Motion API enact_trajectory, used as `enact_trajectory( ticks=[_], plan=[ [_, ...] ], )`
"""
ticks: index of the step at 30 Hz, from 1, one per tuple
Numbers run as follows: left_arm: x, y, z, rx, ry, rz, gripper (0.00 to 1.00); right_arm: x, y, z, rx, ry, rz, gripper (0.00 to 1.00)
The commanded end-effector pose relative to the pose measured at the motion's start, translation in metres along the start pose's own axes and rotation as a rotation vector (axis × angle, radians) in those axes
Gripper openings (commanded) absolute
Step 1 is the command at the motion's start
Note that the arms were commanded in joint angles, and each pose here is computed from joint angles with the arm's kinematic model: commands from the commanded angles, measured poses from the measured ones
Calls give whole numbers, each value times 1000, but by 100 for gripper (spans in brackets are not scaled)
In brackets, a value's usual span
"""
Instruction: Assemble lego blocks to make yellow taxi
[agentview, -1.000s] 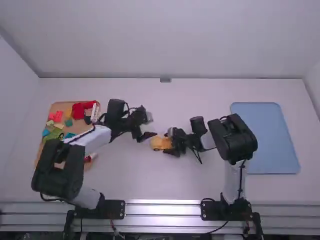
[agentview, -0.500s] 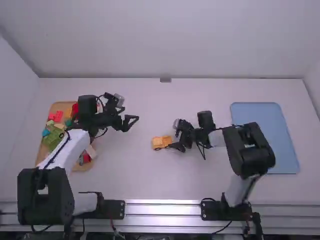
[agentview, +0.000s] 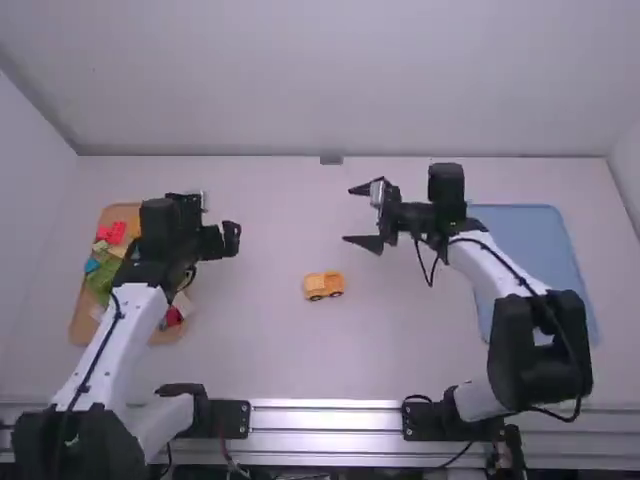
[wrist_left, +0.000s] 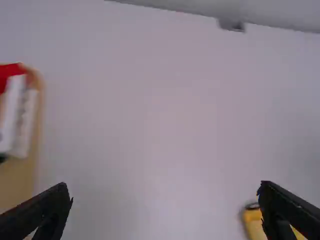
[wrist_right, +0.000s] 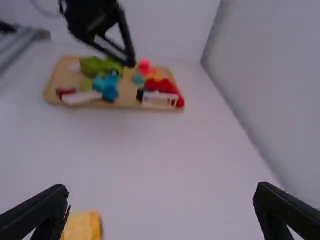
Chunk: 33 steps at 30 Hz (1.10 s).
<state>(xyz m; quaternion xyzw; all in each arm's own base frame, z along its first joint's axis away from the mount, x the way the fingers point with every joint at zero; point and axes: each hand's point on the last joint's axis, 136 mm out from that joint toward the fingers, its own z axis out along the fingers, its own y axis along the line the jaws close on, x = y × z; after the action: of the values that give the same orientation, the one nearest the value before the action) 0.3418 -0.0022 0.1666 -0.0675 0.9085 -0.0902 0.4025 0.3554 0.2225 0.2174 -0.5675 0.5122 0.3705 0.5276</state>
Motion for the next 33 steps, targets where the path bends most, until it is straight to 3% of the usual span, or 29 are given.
enact_trajectory(
  ticks=[1,8,14,20,29,33],
  plan=[
    [-13,30,-20,-189,-79,-98,99,-26,-2,11,-151,-113,176,99],
    [-29,31,-49,-212,-177,-95,99,-57,-4,33,-267,-168,154,99],
    [-27,56,-83,-368,-254,-255,99,-50,-21,59,-134,-67,210,99],
    [-21,91,-130,-628,-209,-343,99,-57,-16,71,-141,-74,181,99],
    [-27,129,-152,-679,-34,-507,99,-59,-18,71,-136,-79,184,99],
    [-23,153,-169,-747,-22,-596,99,-56,-24,64,-116,-77,188,99]
  ],
)
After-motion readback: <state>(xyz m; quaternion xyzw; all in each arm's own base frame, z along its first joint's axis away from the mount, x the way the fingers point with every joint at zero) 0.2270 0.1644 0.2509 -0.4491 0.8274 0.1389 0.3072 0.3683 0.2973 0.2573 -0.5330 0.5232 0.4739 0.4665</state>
